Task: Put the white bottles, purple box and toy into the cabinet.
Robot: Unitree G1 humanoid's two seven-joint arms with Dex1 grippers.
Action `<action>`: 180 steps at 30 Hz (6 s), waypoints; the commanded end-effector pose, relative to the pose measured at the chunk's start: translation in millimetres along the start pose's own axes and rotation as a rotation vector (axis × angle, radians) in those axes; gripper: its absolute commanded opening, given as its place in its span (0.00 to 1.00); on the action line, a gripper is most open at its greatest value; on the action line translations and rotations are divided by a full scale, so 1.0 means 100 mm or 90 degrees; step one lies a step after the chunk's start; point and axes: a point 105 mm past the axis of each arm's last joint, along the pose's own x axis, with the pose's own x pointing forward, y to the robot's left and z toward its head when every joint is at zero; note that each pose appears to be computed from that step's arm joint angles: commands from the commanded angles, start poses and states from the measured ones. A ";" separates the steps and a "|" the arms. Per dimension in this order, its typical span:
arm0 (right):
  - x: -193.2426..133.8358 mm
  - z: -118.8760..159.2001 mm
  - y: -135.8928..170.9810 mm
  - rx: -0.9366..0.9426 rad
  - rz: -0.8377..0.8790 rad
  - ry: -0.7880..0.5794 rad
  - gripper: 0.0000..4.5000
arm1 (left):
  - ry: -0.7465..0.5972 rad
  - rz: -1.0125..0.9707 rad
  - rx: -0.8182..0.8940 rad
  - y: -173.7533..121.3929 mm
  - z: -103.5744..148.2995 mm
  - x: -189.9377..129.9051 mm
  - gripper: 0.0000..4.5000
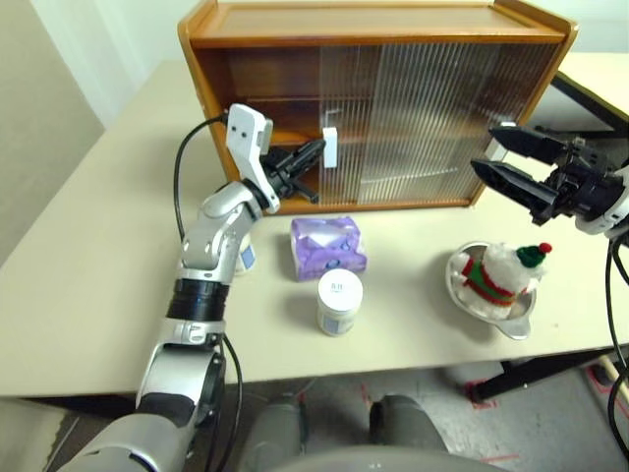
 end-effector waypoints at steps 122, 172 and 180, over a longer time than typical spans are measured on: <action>0.26 0.01 -0.06 0.011 0.074 -0.007 1.00 | 0.122 0.070 0.035 0.31 -0.97 -1.58 0.99; 0.21 0.02 -0.07 0.009 0.062 -0.004 1.00 | 0.128 0.059 0.048 0.34 -1.08 -1.50 0.67; 0.22 -0.01 -0.05 0.009 0.065 -0.002 1.00 | 0.065 0.082 0.085 0.37 -0.75 -1.14 0.67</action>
